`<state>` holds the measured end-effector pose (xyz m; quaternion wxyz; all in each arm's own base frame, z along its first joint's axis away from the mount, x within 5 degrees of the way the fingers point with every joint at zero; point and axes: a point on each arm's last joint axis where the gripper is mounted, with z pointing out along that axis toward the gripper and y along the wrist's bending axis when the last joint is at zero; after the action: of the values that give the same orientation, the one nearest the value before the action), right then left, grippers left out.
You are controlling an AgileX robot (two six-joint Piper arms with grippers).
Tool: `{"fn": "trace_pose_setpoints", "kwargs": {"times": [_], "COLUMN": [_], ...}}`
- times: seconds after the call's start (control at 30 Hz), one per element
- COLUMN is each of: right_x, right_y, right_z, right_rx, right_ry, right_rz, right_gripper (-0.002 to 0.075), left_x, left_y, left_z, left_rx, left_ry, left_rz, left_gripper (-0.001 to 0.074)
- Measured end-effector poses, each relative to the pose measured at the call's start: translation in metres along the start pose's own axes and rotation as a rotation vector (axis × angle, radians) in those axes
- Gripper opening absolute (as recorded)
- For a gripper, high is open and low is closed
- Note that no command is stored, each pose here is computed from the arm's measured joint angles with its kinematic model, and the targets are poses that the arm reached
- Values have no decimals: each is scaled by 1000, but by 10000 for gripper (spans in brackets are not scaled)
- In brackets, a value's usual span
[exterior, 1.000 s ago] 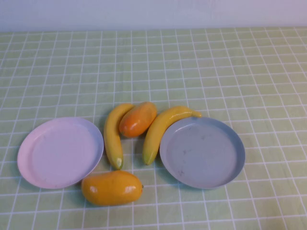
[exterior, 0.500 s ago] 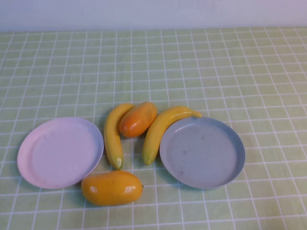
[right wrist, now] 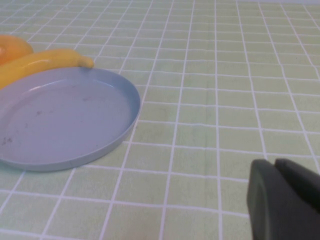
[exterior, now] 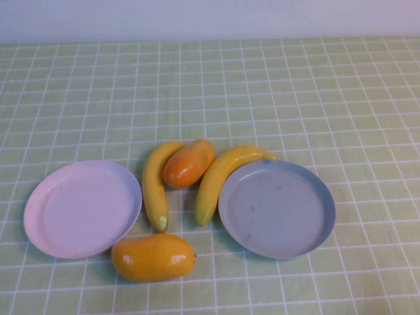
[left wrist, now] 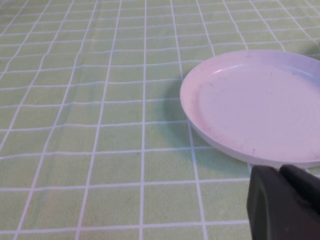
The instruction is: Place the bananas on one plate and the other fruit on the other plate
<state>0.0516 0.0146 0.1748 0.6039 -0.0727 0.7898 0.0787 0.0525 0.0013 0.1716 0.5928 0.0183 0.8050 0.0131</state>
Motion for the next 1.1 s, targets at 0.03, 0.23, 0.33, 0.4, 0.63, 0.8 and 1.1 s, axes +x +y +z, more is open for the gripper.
{"fn": "trace_pose_setpoints", "kwargs": {"times": [0.03, 0.23, 0.33, 0.4, 0.63, 0.8, 1.1], "right_x": [0, 0, 0, 0, 0, 0, 0], "right_y": [0, 0, 0, 0, 0, 0, 0], "right_z": [0, 0, 0, 0, 0, 0, 0], "right_rx": [0, 0, 0, 0, 0, 0, 0], "right_ry": [0, 0, 0, 0, 0, 0, 0], "right_rz": [0, 0, 0, 0, 0, 0, 0], "right_gripper": [-15, -15, -15, -15, -15, -15, -15], "left_x": [0, 0, 0, -1, -5, -10, -22], "left_y": [0, 0, 0, 0, -1, -1, -3], "left_z": [0, 0, 0, 0, 0, -1, -3], "left_rx": [0, 0, 0, 2, 8, 32, 114], "left_ry": [0, -2, -4, -14, -49, -109, -220], "left_rz": [0, 0, 0, -2, -85, -286, -689], "left_gripper": [0, 0, 0, 0, 0, 0, 0]}}
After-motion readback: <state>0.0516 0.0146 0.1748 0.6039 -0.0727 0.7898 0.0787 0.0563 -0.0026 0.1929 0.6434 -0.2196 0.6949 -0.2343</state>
